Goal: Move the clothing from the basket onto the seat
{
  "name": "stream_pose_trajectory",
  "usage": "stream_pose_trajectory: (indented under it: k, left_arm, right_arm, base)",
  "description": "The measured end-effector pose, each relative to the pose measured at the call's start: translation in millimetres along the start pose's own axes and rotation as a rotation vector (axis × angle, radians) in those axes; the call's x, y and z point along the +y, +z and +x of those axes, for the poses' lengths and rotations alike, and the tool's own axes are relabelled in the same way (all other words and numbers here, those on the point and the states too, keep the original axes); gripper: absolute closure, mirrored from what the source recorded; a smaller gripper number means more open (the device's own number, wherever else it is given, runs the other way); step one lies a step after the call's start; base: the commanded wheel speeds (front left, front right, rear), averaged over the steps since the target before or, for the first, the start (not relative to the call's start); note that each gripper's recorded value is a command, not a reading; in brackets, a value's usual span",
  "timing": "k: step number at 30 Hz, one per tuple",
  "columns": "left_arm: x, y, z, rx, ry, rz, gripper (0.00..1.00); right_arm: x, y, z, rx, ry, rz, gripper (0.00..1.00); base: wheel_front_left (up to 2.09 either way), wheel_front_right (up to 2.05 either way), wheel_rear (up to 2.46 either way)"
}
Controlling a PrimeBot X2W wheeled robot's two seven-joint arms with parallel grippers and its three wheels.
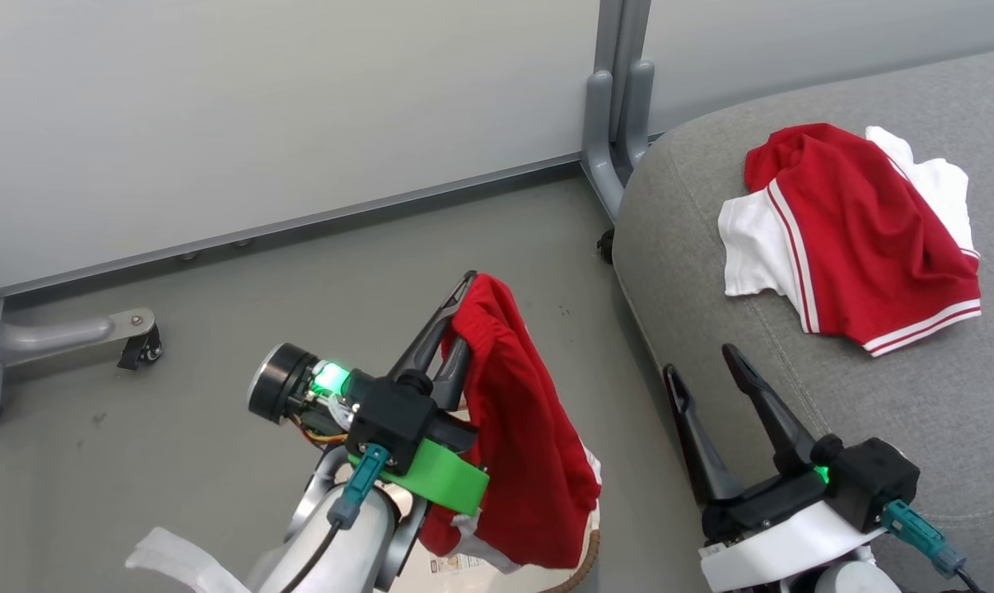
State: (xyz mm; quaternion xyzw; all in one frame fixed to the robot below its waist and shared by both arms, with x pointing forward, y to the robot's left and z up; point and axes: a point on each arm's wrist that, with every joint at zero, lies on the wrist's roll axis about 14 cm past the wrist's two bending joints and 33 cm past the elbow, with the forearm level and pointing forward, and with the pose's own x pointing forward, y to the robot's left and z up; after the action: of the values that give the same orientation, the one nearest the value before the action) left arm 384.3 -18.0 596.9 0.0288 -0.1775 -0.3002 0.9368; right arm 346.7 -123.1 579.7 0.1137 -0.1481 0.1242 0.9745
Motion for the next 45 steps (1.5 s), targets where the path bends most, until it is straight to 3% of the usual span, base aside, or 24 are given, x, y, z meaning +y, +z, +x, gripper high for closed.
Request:
stream_pose_trajectory:
  k: [9,18,29,30,31,32,45]
  left_arm:
    - [-28.0,19.3,1.0,-0.051,-0.080,-0.056,1.00]
    - [-51.4,47.4,5.8,-0.131,-0.158,-0.149,1.00]
    - [-65.3,68.6,11.2,-0.188,-0.199,-0.182,1.00]
    - [-65.6,68.9,11.6,-0.188,-0.199,-0.185,1.00]
    - [-66.0,68.2,11.8,-0.186,-0.201,-0.185,1.00]
    - [-66.2,66.3,11.7,-0.180,-0.201,-0.184,1.00]
    - [-44.2,13.1,10.5,-0.030,-0.125,-0.142,1.00]
  right_arm:
    - [47.9,-29.2,-7.6,0.102,0.161,0.094,0.00]
    - [66.6,-66.3,-17.7,0.235,0.302,-0.001,0.00]
    - [55.6,-111.7,-34.4,0.392,0.282,-0.016,0.00]
    - [56.5,-116.6,-37.2,0.410,0.287,-0.017,0.17]
    - [57.1,-118.6,-37.4,0.416,0.287,-0.014,0.67]
    - [57.3,-118.6,-36.1,0.415,0.282,-0.005,1.00]
    - [46.0,-107.1,-19.5,0.364,0.229,0.031,1.00]
  base:
    - [0.00,0.00,0.00]
    - [0.00,0.00,0.00]
    - [0.00,0.00,0.00]
    - [0.00,0.00,0.00]
    - [0.00,0.00,0.00]
    - [0.00,0.00,0.00]
    - [0.00,0.00,0.00]
